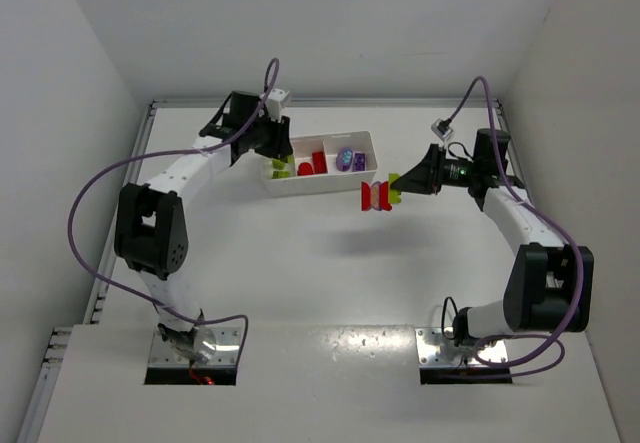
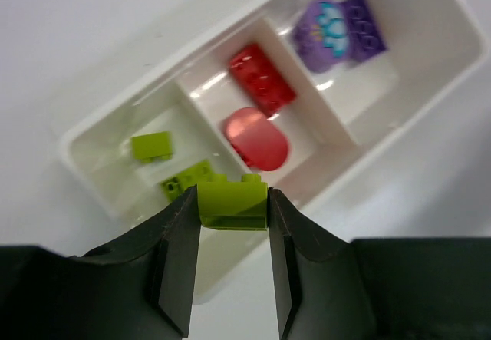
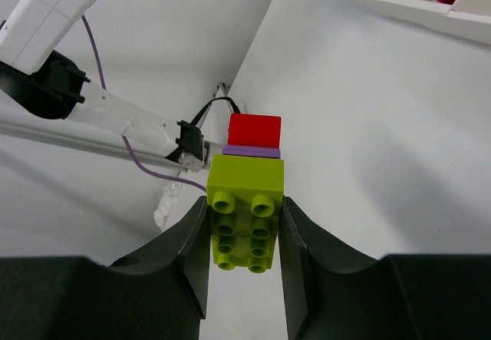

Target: Sort the legos into containers by color

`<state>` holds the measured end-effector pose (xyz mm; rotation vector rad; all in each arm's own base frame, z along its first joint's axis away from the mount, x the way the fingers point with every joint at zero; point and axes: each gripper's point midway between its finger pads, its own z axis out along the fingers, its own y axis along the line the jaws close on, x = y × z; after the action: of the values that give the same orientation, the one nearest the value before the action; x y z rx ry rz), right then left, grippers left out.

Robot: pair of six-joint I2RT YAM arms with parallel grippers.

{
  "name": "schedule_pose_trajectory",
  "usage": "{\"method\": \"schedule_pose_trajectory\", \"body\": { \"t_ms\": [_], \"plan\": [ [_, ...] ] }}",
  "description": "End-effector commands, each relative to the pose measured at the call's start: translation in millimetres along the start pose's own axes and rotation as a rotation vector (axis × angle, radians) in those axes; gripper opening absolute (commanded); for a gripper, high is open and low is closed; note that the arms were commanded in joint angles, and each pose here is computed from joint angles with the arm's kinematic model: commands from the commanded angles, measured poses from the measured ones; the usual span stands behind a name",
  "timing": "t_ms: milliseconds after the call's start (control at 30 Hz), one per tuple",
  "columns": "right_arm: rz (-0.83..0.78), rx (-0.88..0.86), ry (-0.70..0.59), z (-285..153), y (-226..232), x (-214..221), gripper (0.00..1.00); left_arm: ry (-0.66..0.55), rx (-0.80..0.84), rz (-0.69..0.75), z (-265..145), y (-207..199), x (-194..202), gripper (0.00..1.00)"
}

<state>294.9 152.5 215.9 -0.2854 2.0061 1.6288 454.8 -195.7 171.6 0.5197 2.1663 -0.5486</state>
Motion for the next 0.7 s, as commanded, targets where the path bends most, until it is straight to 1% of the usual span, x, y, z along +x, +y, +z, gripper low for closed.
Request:
{"method": "schedule_pose_trajectory", "body": {
  "t_ms": [0,67,100,167,200,233,300,367,400,467,500,567,600,633,667],
  "plan": [
    [-0.098,0.000,-0.022,-2,9,-16,0.00,-0.025,-0.247,-0.026,5,39,-7,0.08],
    [-0.107,-0.001,-0.024,-2,11,-19,0.00,-0.013,-0.279,-0.038,8,46,-2,0.12],
    [-0.089,0.001,-0.020,-2,8,-17,0.00,0.000,-0.279,-0.041,12,47,3,0.24],
    [-0.089,0.009,-0.024,-2,7,-18,0.00,0.005,-0.267,-0.042,16,46,4,0.39],
    [-0.089,0.009,-0.024,-2,7,-18,0.00,0.006,-0.244,-0.042,17,42,4,0.55],
    [-0.099,0.002,-0.017,1,10,-19,0.00,-0.005,-0.201,-0.040,21,36,0,0.66],
    [-0.090,0.003,-0.015,1,7,-18,0.00,-0.021,-0.153,-0.044,20,26,-3,0.84],
    [-0.089,0.003,-0.015,2,6,-21,0.00,-0.087,-0.079,-0.053,10,19,-19,0.86],
    [-0.099,-0.003,-0.009,4,8,-20,0.00,-0.120,0.011,-0.044,9,3,-24,0.86],
    [-0.090,-0.010,-0.003,5,6,-19,0.00,-0.155,0.163,-0.028,-3,-17,-30,0.86],
    [-0.099,-0.011,-0.005,4,8,-21,0.00,-0.161,0.386,-0.012,-16,-50,-32,0.84],
    [-0.099,-0.026,0.009,8,8,-19,0.00,-0.161,0.624,-0.003,-36,-90,-43,0.82],
    [-0.109,-0.028,0.007,8,10,-22,0.00,-0.119,0.793,-0.011,-47,-114,-36,0.81],
    [-0.107,-0.045,0.023,11,12,-21,0.00,-0.082,0.905,-0.015,-59,-138,-35,0.79],
    [-0.099,-0.044,0.025,12,10,-20,0.00,-0.078,0.907,-0.024,-59,-138,-35,0.79]
  ]
}}
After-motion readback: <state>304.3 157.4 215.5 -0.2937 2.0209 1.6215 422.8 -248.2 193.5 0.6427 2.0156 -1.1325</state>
